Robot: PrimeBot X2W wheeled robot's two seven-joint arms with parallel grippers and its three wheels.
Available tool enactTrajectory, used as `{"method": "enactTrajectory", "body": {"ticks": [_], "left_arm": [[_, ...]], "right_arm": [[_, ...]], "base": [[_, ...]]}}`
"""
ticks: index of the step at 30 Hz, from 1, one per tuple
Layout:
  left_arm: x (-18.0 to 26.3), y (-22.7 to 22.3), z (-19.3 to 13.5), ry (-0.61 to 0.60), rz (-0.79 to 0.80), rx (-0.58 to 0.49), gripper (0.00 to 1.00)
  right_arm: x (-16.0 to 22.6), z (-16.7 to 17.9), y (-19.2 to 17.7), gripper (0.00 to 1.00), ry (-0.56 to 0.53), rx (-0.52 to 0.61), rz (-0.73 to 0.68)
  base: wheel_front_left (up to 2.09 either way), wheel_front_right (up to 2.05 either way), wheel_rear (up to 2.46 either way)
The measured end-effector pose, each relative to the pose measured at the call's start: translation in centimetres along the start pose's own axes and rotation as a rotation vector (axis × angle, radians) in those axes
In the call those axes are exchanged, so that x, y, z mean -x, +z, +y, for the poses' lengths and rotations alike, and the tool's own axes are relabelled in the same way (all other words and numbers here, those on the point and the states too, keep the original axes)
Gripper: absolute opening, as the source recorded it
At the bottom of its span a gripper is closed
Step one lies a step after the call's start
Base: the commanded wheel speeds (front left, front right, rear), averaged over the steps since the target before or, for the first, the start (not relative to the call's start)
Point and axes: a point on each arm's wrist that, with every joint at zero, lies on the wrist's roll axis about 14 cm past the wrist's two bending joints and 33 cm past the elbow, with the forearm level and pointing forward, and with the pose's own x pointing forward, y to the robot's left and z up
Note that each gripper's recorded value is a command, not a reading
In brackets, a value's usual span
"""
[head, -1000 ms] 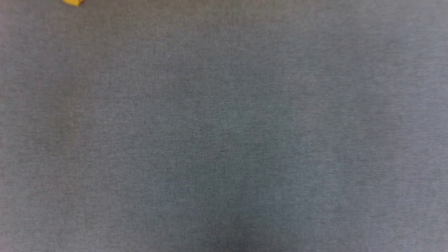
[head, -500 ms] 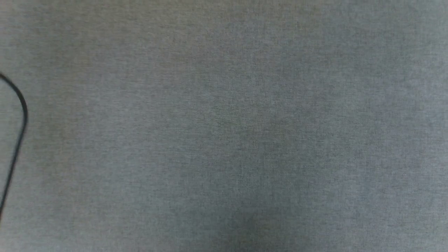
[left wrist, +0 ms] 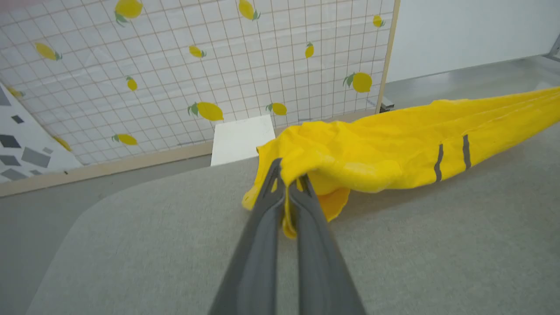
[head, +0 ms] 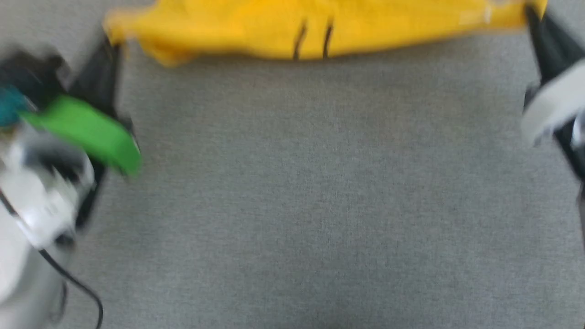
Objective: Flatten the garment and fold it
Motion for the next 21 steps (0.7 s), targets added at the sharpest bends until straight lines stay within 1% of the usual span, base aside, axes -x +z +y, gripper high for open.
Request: {"method": "enactTrajectory", "body": {"ticks": [3,6,9,11,12,15,19,21], "left_arm": [[3.4,-3.3,-1.4,-0.012,0.145,0.056,0.0],[6.7,-6.3,-2.3,-0.023,0.289,0.086,0.0],[10.5,-9.3,-3.0,-0.029,0.456,0.13,0.0],[12.7,-10.7,-3.9,-0.048,0.545,0.163,0.0],[13.7,-11.1,-4.4,-0.05,0.58,0.199,0.0],[16.3,-12.1,-5.6,-0.061,0.667,0.264,0.0],[19.5,-12.8,-7.1,-0.055,0.735,0.352,0.0],[21.1,-13.2,-7.6,-0.044,0.766,0.377,0.0]], "right_arm": [[2.8,0.9,-1.9,0.0,0.011,-0.023,0.069],[5.5,1.7,-4.3,0.0,0.025,-0.059,0.162],[8.3,1.9,-6.4,0.0,0.017,-0.094,0.256],[9.9,1.7,-7.2,0.0,0.002,-0.108,0.294],[10.7,1.5,-7.6,0.0,-0.008,-0.112,0.315],[13.1,1.4,-9.4,0.0,-0.022,-0.129,0.396],[16.7,1.8,-11.6,0.0,-0.033,-0.183,0.499],[18.5,2.3,-12.8,0.0,-0.028,-0.213,0.556]], "base": [[0.0,0.0,0.0],[0.0,0.0,0.0],[0.0,0.0,0.0],[0.0,0.0,0.0],[0.0,0.0,0.0],[0.0,0.0,0.0],[0.0,0.0,0.0],[0.0,0.0,0.0]]}}
